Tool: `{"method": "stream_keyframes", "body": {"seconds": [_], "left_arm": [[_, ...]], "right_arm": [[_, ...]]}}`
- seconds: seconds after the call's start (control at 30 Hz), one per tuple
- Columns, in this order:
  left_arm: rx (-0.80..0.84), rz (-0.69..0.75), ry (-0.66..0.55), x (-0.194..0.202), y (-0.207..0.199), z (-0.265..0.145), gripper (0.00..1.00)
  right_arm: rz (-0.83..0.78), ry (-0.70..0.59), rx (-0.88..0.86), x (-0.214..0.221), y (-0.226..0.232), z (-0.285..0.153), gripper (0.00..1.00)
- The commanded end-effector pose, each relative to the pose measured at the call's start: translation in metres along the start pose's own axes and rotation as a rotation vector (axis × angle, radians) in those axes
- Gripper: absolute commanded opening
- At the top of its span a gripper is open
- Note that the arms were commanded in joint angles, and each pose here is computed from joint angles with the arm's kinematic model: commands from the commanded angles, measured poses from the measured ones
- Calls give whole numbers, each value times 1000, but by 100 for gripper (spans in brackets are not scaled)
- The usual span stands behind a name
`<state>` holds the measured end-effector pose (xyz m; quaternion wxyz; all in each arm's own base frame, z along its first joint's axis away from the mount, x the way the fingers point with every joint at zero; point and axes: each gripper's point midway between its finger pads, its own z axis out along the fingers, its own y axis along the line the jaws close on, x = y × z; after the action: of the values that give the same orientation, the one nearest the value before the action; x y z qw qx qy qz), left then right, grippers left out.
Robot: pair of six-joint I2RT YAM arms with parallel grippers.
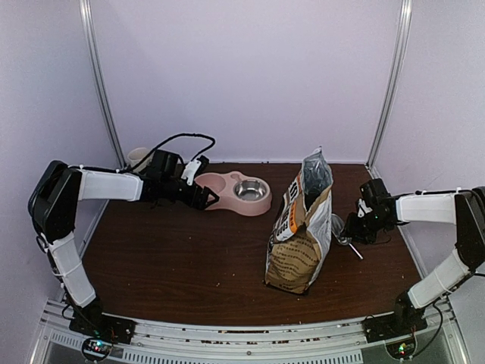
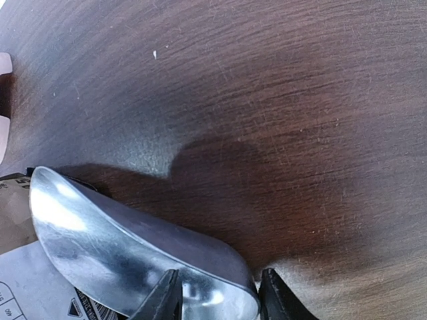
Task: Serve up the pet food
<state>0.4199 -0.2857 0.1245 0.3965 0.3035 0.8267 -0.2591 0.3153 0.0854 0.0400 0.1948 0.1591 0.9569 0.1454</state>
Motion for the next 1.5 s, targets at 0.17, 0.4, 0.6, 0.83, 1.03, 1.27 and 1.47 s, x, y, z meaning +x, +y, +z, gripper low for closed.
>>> {"method": "stream_keyframes", "body": {"seconds": [0.17, 0.4, 0.6, 0.83, 1.03, 1.27, 1.47], "left_arm": [[-21, 68, -67, -18, 17, 34, 88], [-84, 15, 6, -5, 38, 57, 87], [-117, -13, 90, 12, 46, 69, 87], [-101, -55, 178, 37, 33, 63, 86], [-68, -98, 195, 47, -2, 48, 85], [-15, -139, 207, 53, -56, 27, 84], [6, -178, 145, 42, -85, 0, 84]], "right_arm": [[14, -9, -22, -8, 6, 1, 40], [6, -5, -38, -6, 8, 1, 41], [1, -13, -57, -9, 13, -2, 41], [-2, -15, -59, -9, 13, -2, 41], [-11, -15, -53, -9, 12, -3, 40], [-14, -26, -59, -10, 13, -6, 33], [-8, -28, -62, -8, 12, -5, 17]]}}
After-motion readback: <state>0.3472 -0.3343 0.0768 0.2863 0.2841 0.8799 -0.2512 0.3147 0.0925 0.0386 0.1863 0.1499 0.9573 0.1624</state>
